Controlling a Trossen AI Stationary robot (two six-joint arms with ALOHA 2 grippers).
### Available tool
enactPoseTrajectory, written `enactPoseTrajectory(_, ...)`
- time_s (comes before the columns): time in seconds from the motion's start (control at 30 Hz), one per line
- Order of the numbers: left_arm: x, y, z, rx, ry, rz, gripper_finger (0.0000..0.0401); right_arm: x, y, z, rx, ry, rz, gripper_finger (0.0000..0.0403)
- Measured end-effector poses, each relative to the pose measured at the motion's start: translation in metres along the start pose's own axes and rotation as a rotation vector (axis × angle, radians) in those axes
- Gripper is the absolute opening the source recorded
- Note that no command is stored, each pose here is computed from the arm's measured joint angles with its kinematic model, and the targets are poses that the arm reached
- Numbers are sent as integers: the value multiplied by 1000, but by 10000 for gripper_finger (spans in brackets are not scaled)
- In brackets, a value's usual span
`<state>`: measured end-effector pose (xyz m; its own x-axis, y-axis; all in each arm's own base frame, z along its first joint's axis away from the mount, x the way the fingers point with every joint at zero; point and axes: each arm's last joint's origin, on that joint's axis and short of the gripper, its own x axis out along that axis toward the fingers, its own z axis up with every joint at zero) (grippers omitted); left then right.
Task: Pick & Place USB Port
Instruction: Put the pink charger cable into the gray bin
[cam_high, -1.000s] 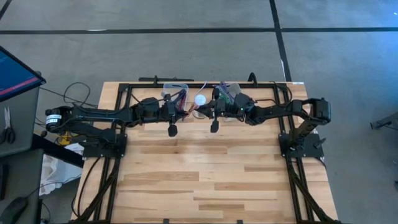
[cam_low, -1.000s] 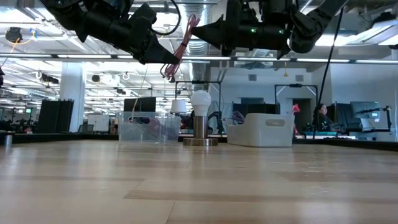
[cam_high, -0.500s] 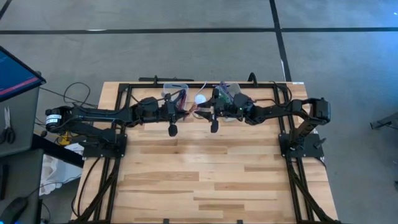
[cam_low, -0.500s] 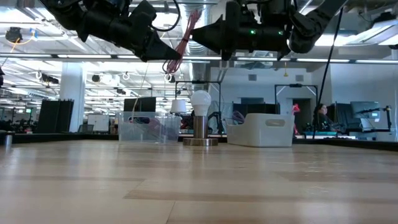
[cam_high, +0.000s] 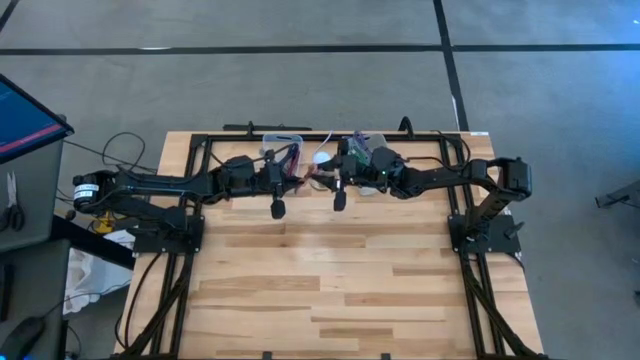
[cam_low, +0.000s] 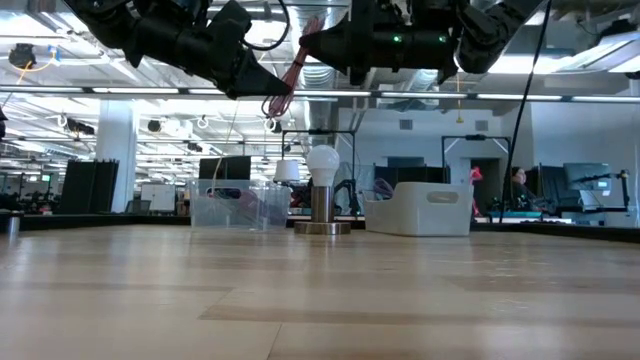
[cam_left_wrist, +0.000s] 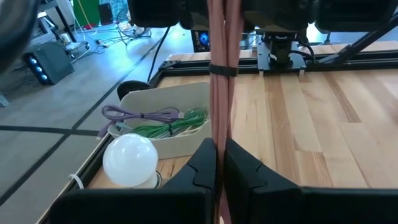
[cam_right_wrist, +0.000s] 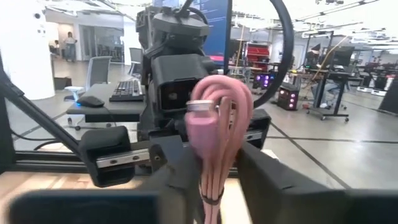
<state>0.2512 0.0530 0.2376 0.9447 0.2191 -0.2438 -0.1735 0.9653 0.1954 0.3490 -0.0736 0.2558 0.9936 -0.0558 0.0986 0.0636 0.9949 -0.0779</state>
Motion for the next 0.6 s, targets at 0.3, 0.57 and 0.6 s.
enactPoseTrajectory(0.3,0,0,0,0,1,2,21,0,-2,0,-49,7,-10,15)
enactPoseTrajectory(0.57,0,0,0,18,-2,4,74,-3,-15,-8,-61,85,-45,10)
enactPoseTrajectory(0.6,0,0,0,40,-2,4,78,-3,-16,-9,-60,91,-51,10)
